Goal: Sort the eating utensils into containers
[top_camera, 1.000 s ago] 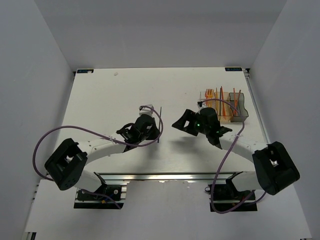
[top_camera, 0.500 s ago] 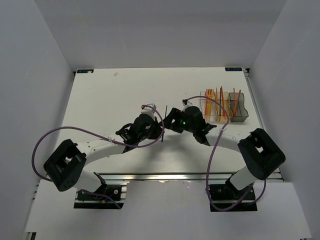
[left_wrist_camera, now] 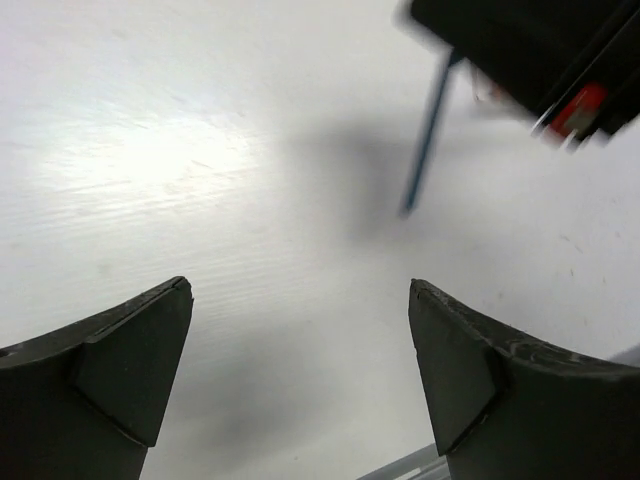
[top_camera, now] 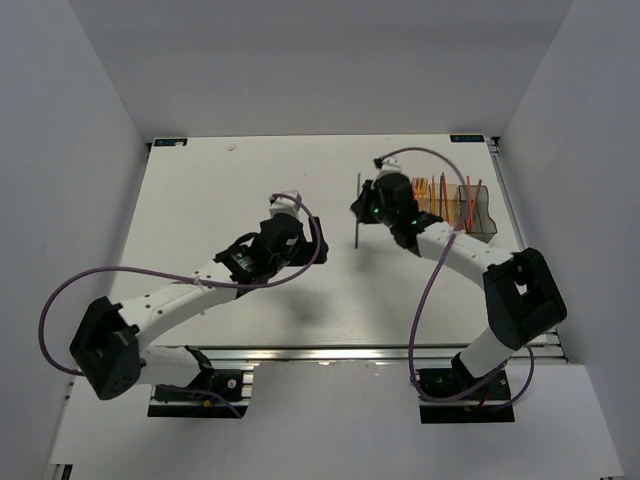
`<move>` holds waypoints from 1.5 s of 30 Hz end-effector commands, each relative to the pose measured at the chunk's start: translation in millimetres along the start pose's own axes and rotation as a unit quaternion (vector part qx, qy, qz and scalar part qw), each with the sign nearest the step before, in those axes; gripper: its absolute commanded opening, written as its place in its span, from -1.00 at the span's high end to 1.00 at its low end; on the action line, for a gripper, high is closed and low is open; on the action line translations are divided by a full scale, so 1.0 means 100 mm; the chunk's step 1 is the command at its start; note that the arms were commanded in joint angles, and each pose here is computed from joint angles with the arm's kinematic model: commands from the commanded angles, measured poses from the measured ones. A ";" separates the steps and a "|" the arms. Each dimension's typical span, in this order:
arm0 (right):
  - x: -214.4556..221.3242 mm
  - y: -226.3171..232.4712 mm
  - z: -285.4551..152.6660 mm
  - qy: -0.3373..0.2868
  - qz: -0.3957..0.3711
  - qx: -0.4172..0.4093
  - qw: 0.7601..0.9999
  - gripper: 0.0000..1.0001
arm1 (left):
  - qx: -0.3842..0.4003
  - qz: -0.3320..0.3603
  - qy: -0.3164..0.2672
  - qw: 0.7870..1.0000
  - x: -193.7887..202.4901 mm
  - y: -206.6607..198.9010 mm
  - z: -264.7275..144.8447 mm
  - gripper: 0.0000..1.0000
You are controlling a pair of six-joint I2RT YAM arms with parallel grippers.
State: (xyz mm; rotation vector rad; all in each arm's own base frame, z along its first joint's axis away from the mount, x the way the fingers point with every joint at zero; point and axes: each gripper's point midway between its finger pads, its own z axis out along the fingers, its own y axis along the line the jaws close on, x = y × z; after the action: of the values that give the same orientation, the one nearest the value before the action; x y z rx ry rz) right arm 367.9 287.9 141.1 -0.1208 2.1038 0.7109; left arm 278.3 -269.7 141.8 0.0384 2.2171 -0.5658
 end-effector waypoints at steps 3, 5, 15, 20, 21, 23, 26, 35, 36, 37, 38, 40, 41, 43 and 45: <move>-1.15 -1.49 -0.51 -0.058 -0.149 0.224 0.961 1.00 | -0.121 0.067 -0.042 0.990 -0.47 0.47 -0.74 -0.96; -1.43 -2.00 -0.76 -0.058 -0.166 0.285 0.942 1.00 | -0.150 0.092 -0.047 0.983 -0.47 0.65 -0.86 -0.96; -1.89 -3.00 -1.01 -0.107 -0.209 0.388 0.891 1.00 | -0.155 0.121 -0.041 0.980 -0.26 0.88 -0.97 -0.96; -1.65 -3.34 -0.99 -0.101 -0.184 0.410 0.888 1.00 | -0.142 0.125 -0.035 0.981 -0.23 0.85 -0.96 -0.96; -1.58 -3.41 -1.01 -0.100 -0.183 0.414 0.886 1.00 | -0.140 0.125 -0.035 0.982 -0.22 0.84 -0.96 -0.96; -1.52 -3.47 -1.00 -0.101 -0.175 0.412 0.889 1.00 | -0.133 0.123 -0.041 0.983 -0.25 0.82 -0.99 -0.96; -1.46 -3.54 -0.99 -0.096 -0.169 0.407 0.892 1.00 | -0.127 0.122 -0.044 0.983 -0.25 0.80 -1.00 -0.96; -1.24 -3.75 -0.94 -0.069 -0.150 0.415 0.895 0.54 | -0.127 0.121 -0.047 0.983 -0.27 0.81 -1.02 -0.96; -1.23 -3.75 -0.94 -0.068 -0.147 0.416 0.895 0.49 | -0.127 0.123 -0.048 0.983 -0.27 0.81 -1.02 -0.96; -1.23 -3.74 -0.95 -0.069 -0.145 0.415 0.895 0.46 | -0.127 0.123 -0.050 0.983 -0.28 0.81 -1.03 -0.96; -1.24 -3.74 -0.95 -0.070 -0.144 0.415 0.896 0.41 | -0.130 0.123 -0.050 0.983 -0.28 0.82 -1.03 -0.96; -1.33 -3.69 -0.99 -0.082 -0.139 0.413 0.896 0.12 | -0.135 0.119 -0.054 0.982 -0.30 0.84 -1.04 -0.96; -1.40 -3.65 -1.01 -0.086 -0.140 0.412 0.896 -0.19 | -0.143 0.119 -0.059 0.981 -0.32 0.86 -1.05 -0.96; -1.56 -3.57 -1.08 -0.104 -0.141 0.410 0.895 -0.49 | -0.155 0.113 -0.066 0.979 -0.34 0.90 -1.06 -0.96; -1.79 -3.42 -1.17 -0.125 -0.137 0.399 0.898 -0.77 | -0.177 0.106 -0.074 0.976 -0.39 0.97 -1.06 -0.96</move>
State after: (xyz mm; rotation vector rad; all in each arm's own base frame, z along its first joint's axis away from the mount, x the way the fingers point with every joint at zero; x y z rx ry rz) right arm 492.5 -89.8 108.4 0.0974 2.0680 -0.3545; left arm 243.5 -145.6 186.9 0.1105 2.1325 -0.1039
